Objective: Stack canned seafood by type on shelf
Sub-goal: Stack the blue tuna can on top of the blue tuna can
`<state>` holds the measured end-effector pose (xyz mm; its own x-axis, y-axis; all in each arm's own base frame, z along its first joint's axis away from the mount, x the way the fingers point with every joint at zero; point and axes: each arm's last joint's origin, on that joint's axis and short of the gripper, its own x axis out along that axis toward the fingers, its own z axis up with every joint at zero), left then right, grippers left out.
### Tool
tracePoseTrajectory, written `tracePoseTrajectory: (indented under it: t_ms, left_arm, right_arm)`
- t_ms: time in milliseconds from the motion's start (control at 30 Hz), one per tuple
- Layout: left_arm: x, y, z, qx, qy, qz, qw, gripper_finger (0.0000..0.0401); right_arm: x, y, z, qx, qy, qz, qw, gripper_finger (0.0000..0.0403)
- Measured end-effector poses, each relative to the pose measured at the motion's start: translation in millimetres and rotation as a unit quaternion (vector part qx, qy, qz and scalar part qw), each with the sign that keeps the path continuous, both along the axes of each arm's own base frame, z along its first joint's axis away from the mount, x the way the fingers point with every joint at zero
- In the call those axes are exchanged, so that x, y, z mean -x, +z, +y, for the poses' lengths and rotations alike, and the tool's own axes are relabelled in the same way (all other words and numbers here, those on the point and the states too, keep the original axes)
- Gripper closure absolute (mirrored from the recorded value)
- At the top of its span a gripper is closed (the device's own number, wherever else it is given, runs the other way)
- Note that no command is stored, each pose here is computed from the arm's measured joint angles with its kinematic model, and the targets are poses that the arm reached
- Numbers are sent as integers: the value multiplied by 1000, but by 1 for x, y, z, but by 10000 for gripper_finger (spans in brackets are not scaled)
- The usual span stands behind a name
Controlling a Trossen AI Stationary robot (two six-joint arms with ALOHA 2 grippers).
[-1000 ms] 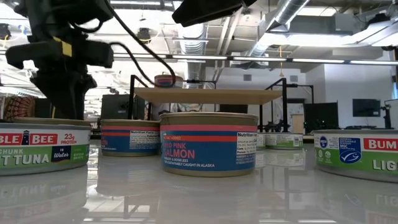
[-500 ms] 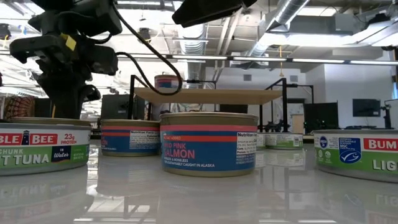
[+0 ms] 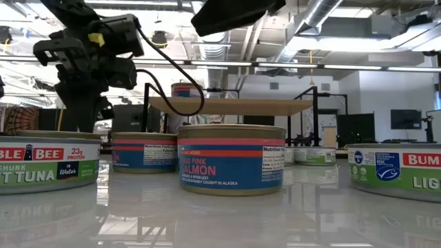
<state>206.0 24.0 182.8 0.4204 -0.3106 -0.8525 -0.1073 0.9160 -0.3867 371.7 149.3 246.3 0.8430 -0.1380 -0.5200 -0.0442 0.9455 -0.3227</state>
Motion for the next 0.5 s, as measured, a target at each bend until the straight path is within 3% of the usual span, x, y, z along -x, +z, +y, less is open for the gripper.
tracePoseTrajectory:
  t_ms: [300,500]
  left_arm:
    - [1,-1,0,-24,39,21,999,396]
    - [-2,1,-6,-27,41,8,999,339]
  right_arm:
    - [-1,-1,-3,5,-1,4,1000,129]
    - [-1,-1,-2,3,-2,4,1000,129]
